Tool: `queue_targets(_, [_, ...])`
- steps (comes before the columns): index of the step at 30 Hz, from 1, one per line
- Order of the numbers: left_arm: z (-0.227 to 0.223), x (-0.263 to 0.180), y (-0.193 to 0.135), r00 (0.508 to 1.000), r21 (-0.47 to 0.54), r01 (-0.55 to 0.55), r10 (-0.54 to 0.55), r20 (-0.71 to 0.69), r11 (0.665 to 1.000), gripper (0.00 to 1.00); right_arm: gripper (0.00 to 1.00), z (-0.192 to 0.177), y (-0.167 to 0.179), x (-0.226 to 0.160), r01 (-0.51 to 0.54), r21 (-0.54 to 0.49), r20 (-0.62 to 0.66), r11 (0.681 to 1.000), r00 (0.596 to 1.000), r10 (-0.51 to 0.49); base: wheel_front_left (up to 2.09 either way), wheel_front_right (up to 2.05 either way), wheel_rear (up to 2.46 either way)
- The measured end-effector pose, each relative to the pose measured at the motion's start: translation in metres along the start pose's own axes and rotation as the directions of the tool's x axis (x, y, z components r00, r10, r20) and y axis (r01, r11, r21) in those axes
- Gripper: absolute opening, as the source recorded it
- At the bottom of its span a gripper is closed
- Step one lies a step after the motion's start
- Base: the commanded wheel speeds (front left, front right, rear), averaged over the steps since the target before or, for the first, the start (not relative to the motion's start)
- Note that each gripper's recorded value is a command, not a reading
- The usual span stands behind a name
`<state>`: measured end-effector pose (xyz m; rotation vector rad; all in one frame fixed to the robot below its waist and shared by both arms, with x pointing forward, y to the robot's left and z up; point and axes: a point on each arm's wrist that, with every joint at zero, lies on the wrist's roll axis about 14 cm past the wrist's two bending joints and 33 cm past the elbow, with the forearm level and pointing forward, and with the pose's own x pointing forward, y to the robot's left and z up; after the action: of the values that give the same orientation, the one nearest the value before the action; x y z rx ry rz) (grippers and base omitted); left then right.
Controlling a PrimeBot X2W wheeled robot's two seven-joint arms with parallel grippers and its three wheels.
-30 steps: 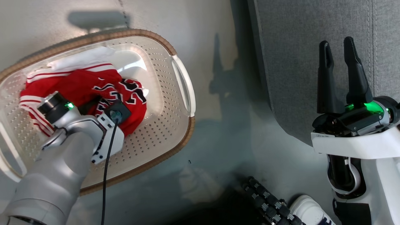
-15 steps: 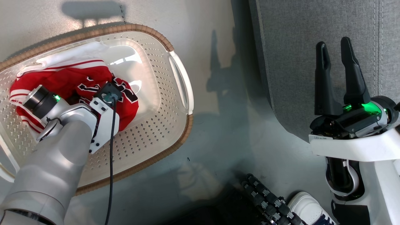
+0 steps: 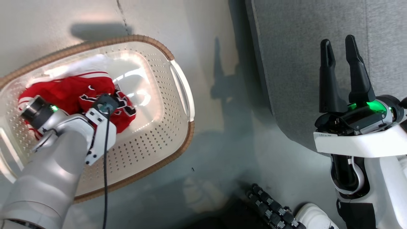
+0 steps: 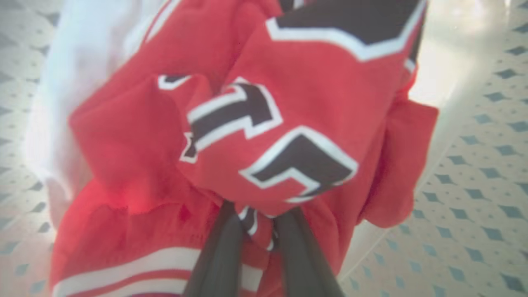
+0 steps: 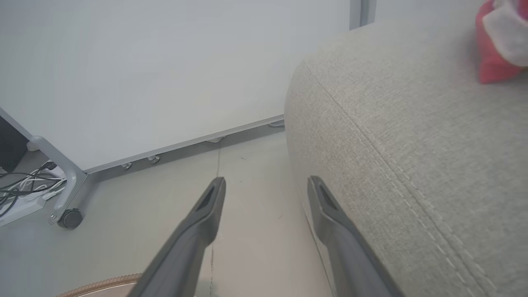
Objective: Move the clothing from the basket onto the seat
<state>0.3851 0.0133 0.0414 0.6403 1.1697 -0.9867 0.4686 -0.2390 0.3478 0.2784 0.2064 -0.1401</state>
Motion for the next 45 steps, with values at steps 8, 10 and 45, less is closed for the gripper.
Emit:
queue_targets(8, [0.037,-0.039,-0.006,0.992,0.020,-0.028,0.026,0.125,0.999,0.00,1.00,0.032,0.003,-0.009,-0.004,-0.028,0.065,1.000,0.998,0.006,0.00,0.00,0.00])
queue_targets(10, [0.049,-0.051,-0.008,0.985,0.000,-0.040,0.039,0.169,0.999,0.00,1.00,0.042,0.004,-0.011,-0.005,-0.034,0.087,0.999,0.996,0.008,0.00,0.00,0.00])
queue_targets(45, [0.196,-0.541,-0.001,-0.146,-0.527,-0.244,0.506,0.850,0.814,0.00,1.00,0.166,0.106,-0.131,-0.284,-0.039,0.402,0.958,0.873,0.275,0.00,0.00,0.00])
